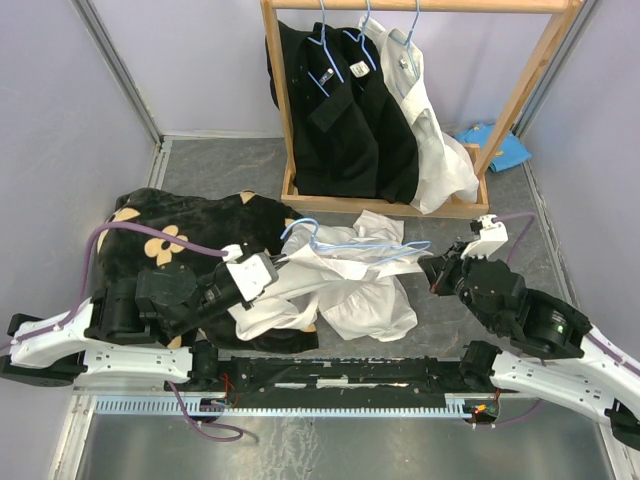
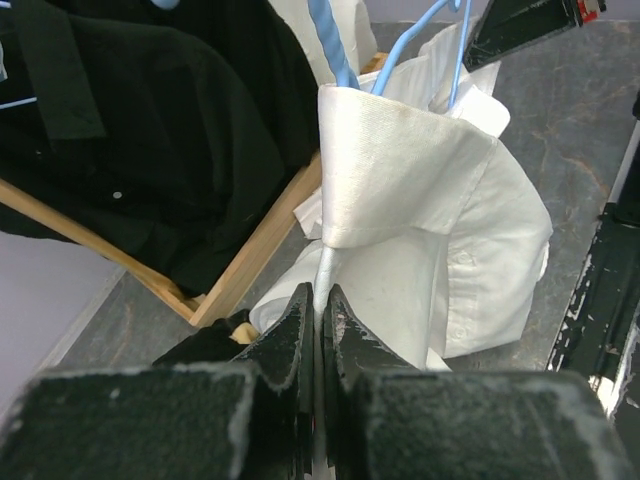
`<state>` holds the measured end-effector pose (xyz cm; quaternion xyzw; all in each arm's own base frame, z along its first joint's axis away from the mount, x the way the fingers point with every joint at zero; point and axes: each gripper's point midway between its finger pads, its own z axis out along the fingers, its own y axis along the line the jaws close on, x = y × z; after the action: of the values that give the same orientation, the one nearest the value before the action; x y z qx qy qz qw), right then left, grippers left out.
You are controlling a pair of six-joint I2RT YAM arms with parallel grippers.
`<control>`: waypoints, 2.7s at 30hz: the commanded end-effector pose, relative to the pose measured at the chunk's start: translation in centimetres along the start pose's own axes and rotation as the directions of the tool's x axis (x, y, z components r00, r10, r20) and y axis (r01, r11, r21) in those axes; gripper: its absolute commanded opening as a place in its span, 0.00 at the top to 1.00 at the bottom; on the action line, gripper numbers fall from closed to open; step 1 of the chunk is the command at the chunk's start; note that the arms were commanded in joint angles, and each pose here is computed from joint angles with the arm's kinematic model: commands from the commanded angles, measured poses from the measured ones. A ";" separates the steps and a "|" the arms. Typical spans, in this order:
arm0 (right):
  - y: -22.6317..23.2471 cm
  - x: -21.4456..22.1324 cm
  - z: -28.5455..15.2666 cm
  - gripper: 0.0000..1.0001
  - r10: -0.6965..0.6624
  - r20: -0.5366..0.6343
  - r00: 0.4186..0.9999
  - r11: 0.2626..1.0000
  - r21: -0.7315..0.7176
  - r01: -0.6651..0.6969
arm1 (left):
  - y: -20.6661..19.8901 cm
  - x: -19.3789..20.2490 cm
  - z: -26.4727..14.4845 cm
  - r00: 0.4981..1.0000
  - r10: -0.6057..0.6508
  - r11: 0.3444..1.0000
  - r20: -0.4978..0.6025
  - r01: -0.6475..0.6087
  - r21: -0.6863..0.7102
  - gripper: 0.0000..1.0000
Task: Place the shirt on the hanger
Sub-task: Hang the shirt on the hanger.
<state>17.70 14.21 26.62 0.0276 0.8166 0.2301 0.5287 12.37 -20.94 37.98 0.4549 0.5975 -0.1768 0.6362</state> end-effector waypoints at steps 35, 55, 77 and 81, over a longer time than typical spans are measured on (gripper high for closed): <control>4.8 -20.0 -11.2 1.00 -0.522 0.113 0.846 0.845 -0.072 0.531 | 5.5 -2.8 8.3 0.978 0.158 0.949 -0.134 -0.188 -0.252 0.97; 9.8 -7.5 -3.7 1.00 -0.559 -0.161 0.813 0.805 -0.340 0.487 | 2.9 -0.3 6.3 0.995 0.079 0.996 0.064 -0.076 -0.055 0.97; 16.5 -16.5 -4.6 1.00 -0.248 0.142 0.958 0.869 -0.405 0.285 | 9.5 -4.7 7.8 0.981 0.190 0.919 0.044 -0.162 -0.359 0.97; 12.6 -22.5 -8.2 1.00 -0.228 0.307 0.924 0.918 -0.249 0.310 | 11.4 -5.6 7.9 0.977 0.212 0.900 0.016 -0.189 -0.394 0.97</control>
<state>17.19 24.24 46.51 -0.2223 0.7405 0.3269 0.5434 23.37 -24.99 39.89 0.4257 0.5857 -0.0295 0.6891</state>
